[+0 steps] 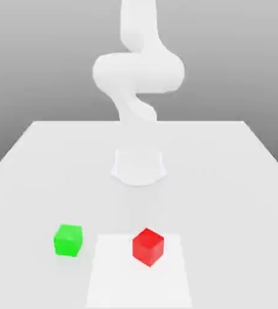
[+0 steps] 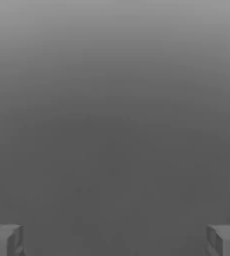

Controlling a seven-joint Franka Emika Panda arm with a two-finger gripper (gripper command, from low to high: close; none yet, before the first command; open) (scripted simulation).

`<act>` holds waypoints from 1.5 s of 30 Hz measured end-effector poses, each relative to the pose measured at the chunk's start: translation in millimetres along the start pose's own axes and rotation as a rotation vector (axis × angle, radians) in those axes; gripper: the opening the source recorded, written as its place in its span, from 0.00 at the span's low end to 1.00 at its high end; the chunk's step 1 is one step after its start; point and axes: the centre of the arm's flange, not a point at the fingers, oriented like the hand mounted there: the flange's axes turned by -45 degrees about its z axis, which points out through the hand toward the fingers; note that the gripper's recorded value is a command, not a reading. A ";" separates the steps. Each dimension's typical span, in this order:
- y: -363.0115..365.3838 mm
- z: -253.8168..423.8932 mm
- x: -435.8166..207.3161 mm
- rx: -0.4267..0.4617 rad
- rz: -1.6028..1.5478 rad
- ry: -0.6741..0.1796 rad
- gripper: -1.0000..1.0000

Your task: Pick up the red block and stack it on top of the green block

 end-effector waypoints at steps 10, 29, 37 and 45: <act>-6.6 226.8 -119.3 -0.150 0.274 -0.356 0.50; -2.2 378.3 -339.5 -0.238 0.595 -0.687 0.50; -1.8 383.2 -345.9 -0.239 0.594 -0.688 0.00; -3.6 352.0 -313.6 -0.237 0.596 -0.682 0.00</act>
